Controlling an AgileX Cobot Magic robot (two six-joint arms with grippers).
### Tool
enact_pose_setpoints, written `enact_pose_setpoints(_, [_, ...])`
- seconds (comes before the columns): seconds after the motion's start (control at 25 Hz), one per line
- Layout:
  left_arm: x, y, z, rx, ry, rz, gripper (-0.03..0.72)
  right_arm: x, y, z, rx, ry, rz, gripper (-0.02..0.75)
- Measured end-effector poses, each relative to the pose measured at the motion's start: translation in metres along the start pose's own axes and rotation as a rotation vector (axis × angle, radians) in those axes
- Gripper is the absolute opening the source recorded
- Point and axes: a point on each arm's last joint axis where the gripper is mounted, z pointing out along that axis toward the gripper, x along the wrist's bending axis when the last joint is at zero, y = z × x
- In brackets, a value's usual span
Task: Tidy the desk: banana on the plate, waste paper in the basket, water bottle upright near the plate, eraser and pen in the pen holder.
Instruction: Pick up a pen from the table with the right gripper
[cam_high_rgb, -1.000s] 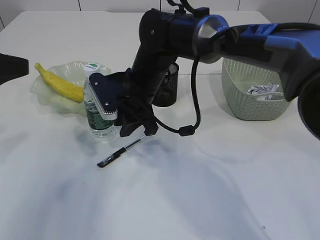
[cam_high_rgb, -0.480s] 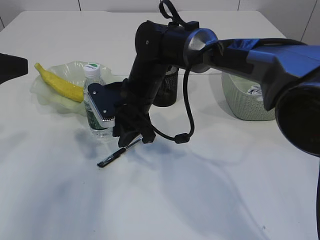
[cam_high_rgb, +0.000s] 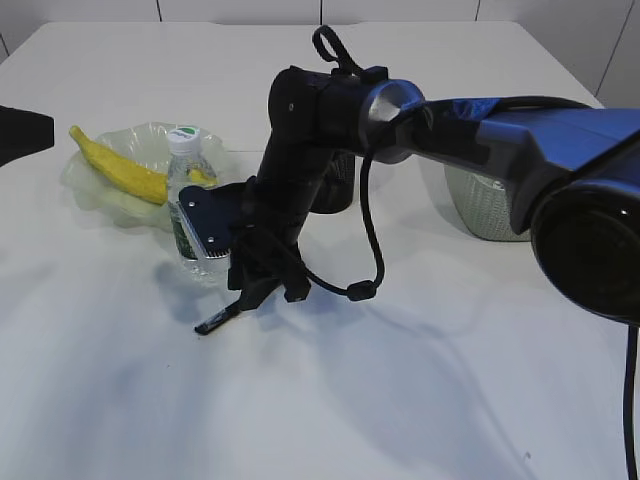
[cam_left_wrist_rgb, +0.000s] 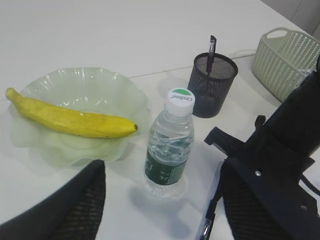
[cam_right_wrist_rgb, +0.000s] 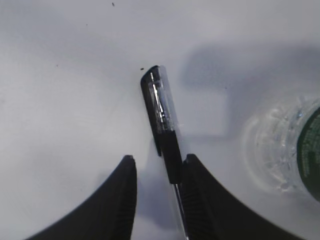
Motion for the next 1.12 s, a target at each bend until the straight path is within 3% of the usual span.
enact_pose_setpoints(1.12, [0.000,0.000,0.000,-0.001,0.004,0.000,0.514,-0.009,-0.006,0.019,0.003,-0.014,0.074,0.241])
